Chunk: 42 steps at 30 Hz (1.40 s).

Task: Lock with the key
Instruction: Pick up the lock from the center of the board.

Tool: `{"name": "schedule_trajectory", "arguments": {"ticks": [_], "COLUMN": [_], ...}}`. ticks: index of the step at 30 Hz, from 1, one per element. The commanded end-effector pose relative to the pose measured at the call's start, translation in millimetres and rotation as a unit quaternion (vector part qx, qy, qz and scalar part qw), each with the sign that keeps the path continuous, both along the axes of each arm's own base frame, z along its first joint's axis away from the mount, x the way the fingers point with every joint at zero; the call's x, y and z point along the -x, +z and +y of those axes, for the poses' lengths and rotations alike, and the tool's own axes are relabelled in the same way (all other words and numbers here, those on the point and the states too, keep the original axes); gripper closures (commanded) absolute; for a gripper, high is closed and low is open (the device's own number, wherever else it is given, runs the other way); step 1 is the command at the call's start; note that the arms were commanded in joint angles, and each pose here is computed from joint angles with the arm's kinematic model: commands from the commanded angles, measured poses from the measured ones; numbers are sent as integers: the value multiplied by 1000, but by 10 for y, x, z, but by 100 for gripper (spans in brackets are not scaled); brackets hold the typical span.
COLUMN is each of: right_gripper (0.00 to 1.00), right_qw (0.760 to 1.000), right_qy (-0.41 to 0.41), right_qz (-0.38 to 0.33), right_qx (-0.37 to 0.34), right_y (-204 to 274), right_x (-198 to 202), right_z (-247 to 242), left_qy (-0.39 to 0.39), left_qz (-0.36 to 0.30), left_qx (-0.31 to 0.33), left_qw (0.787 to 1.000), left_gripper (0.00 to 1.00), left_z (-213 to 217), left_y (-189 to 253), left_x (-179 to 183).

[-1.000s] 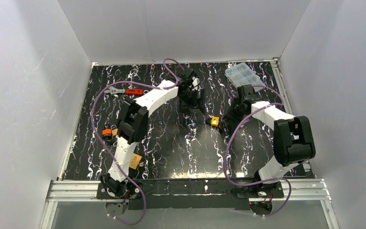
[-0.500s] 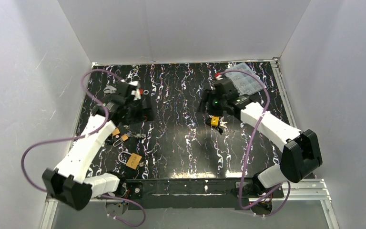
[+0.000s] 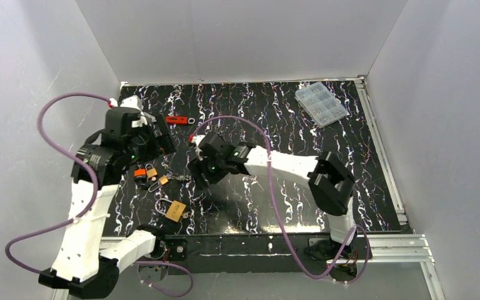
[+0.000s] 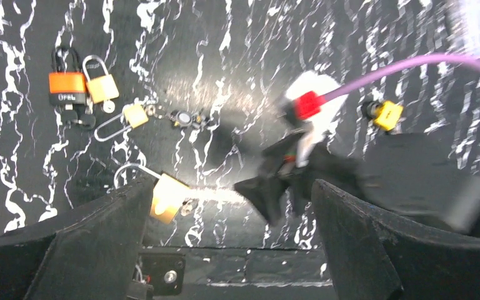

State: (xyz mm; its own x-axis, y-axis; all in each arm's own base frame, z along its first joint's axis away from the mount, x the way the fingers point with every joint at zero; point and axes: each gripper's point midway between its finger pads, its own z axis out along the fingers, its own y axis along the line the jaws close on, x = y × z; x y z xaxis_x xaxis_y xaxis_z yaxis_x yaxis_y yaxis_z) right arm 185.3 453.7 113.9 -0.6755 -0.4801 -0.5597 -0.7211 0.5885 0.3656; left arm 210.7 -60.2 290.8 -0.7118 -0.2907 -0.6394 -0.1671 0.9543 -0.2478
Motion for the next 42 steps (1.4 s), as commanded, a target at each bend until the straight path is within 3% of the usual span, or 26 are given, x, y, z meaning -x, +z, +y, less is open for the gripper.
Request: {"name": "schedule_trajectory", "arguments": {"ticks": [1, 7, 16, 42], "right_gripper": [25, 20, 16, 13], "right_qw": [996, 991, 976, 960], "right_qy": [68, 124, 200, 236], "right_qz": [-37, -57, -76, -94], "right_qx": [-36, -19, 32, 118], "right_y": [236, 100, -241, -896], "right_x": [140, 402, 697, 833], "right_z": [407, 720, 982, 1067], "left_qy": [17, 1, -8, -26], "left_qz": [-25, -52, -60, -62], "left_qx": [12, 62, 82, 85], "left_qw": [999, 997, 995, 994], "left_gripper": [2, 2, 2, 2], "left_z": [70, -94, -160, -205], "left_y": [311, 526, 574, 542], "left_x": [149, 125, 130, 139]}}
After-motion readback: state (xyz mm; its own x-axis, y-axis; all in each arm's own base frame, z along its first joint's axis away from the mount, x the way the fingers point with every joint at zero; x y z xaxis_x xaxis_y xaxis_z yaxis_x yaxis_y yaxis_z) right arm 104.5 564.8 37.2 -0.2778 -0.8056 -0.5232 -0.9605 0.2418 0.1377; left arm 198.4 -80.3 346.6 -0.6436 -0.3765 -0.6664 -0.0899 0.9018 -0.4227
